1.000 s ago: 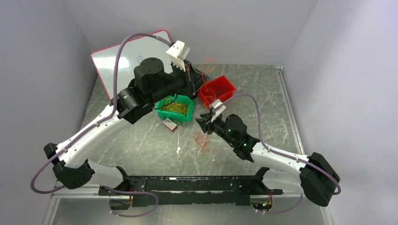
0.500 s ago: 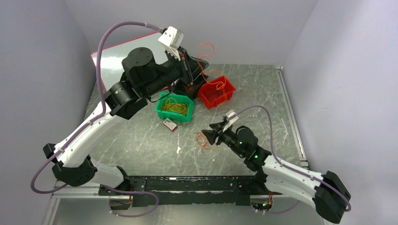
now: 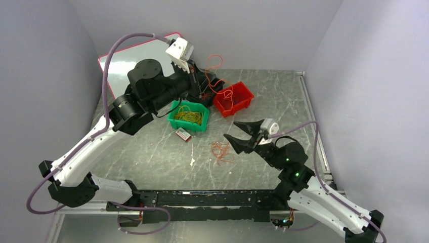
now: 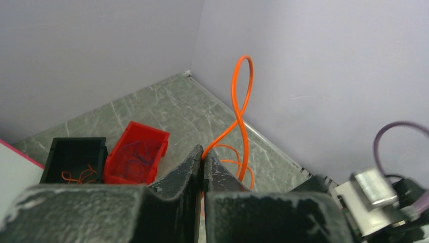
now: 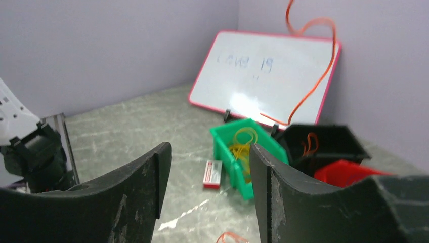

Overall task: Untangle the cables
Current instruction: Untie the cable, then place the cable in the bin.

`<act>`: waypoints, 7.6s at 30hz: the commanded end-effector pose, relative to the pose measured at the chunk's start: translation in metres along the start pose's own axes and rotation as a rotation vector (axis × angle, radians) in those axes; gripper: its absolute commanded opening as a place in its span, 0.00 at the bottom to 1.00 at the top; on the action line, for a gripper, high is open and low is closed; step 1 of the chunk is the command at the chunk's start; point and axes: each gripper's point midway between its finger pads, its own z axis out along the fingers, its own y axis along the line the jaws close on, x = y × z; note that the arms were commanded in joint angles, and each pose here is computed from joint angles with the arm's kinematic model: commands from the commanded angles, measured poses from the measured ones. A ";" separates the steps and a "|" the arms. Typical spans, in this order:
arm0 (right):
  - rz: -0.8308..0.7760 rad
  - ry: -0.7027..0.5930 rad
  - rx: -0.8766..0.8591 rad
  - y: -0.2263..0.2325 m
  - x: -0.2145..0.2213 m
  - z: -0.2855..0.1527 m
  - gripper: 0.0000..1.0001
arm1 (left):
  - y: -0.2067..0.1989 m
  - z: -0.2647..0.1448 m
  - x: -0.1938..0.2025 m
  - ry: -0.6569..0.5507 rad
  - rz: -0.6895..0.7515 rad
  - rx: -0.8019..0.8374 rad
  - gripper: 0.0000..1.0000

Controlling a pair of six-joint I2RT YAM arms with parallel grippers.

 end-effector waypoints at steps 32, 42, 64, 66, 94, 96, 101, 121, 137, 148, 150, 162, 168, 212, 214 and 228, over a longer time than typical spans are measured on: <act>-0.113 -0.167 0.080 -0.022 -0.088 0.063 0.59 | -0.016 -0.030 0.009 -0.006 0.052 0.124 0.07; -0.088 -0.232 0.055 -0.017 -0.099 0.066 0.31 | -0.014 -0.031 0.013 0.003 0.046 0.116 0.07; -0.057 -0.142 0.403 -0.076 -0.102 0.049 0.00 | 0.012 -0.036 0.047 0.061 0.021 -0.001 0.47; -0.075 -0.123 0.447 -0.084 -0.102 0.047 0.00 | 0.017 -0.039 0.052 0.070 0.021 -0.024 0.50; -0.357 0.166 0.302 -0.185 -0.012 0.113 0.00 | 0.202 -0.105 0.143 0.334 -0.092 -0.561 0.63; -0.382 0.156 0.277 -0.198 0.001 0.118 0.00 | 0.210 -0.108 0.150 0.353 -0.089 -0.575 0.63; -0.418 0.143 0.230 -0.228 0.023 0.135 0.00 | 0.222 -0.115 0.167 0.382 -0.109 -0.585 0.65; -0.858 0.309 -0.066 -0.267 0.095 0.192 0.00 | 0.262 -0.138 0.192 0.415 -0.138 -0.640 0.64; -1.224 0.656 -0.289 -0.281 0.152 0.197 0.00 | 0.265 -0.138 0.194 0.416 -0.166 -0.626 0.63; -1.361 0.826 -0.406 -0.270 0.216 0.209 0.00 | 0.265 -0.144 0.194 0.419 -0.167 -0.638 0.63; -1.367 0.820 -0.438 -0.259 0.224 0.214 0.00 | 0.264 -0.145 0.193 0.420 -0.168 -0.636 0.63; -1.214 0.724 -0.566 -0.220 0.254 0.227 0.00 | 0.265 -0.148 0.193 0.422 -0.163 -0.645 0.63; -1.086 0.727 -0.567 -0.218 0.269 0.224 0.00 | 0.265 -0.150 0.192 0.422 -0.165 -0.645 0.62; -0.135 0.487 0.309 -0.281 0.117 0.194 0.53 | 0.251 -0.140 0.183 0.378 -0.229 -0.582 0.61; 0.005 0.439 0.390 -0.280 0.117 0.191 0.52 | 0.251 -0.140 0.183 0.378 -0.230 -0.581 0.61; 0.740 0.131 0.696 -0.279 0.143 0.214 0.52 | 0.246 -0.139 0.180 0.365 -0.243 -0.565 0.60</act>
